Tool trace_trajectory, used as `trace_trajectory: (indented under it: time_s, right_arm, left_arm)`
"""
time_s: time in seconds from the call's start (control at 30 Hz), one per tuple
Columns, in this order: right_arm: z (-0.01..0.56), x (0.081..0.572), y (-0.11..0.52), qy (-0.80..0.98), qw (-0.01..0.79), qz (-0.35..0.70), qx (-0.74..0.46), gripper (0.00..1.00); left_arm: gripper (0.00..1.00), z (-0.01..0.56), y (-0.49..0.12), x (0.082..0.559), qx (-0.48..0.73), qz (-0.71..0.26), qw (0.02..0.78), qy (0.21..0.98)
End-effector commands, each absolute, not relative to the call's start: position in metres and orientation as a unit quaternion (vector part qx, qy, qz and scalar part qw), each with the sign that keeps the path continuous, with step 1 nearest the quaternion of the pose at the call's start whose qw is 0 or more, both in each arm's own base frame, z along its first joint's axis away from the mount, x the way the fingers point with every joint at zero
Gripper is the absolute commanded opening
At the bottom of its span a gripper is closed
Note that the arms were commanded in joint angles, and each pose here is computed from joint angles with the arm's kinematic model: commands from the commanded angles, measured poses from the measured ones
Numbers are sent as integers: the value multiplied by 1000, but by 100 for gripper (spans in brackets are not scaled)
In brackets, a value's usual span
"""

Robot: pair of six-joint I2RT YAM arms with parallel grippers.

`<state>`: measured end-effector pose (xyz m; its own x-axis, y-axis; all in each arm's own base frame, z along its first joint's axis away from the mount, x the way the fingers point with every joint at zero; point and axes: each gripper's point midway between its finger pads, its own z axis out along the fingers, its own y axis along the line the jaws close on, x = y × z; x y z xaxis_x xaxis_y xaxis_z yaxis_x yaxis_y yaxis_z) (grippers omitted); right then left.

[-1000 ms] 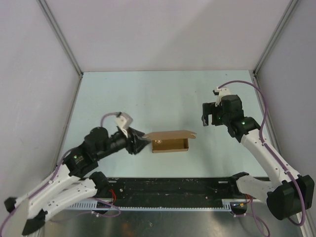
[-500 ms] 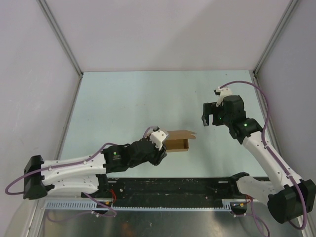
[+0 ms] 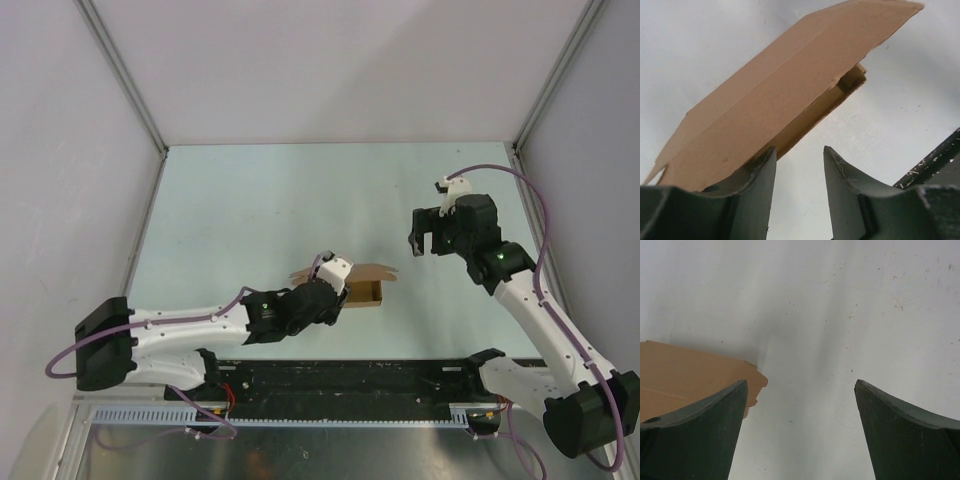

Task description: Fold the paper box

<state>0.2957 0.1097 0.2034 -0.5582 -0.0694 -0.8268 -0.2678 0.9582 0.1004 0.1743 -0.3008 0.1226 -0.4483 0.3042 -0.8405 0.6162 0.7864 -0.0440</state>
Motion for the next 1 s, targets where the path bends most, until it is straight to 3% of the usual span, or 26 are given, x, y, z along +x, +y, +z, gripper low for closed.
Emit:
trace_trajectory:
  time_s: [0.0, 0.4, 0.67, 0.97]
  right_arm:
    - [222, 296, 112, 861, 484, 111, -115, 94]
    - [237, 276, 142, 779, 554, 179, -235, 99]
    - [226, 255, 149, 768, 534, 197, -293, 100]
    - [210, 226, 179, 742, 487, 246, -390, 89]
  left_arm:
    - [48, 137, -310, 189, 240, -189, 467, 830]
    - [48, 155, -304, 218, 227, -179, 484, 826]
    - [48, 165, -310, 230, 227, -179, 490, 822]
    - [48, 173, -315, 244, 222, -177, 492, 823]
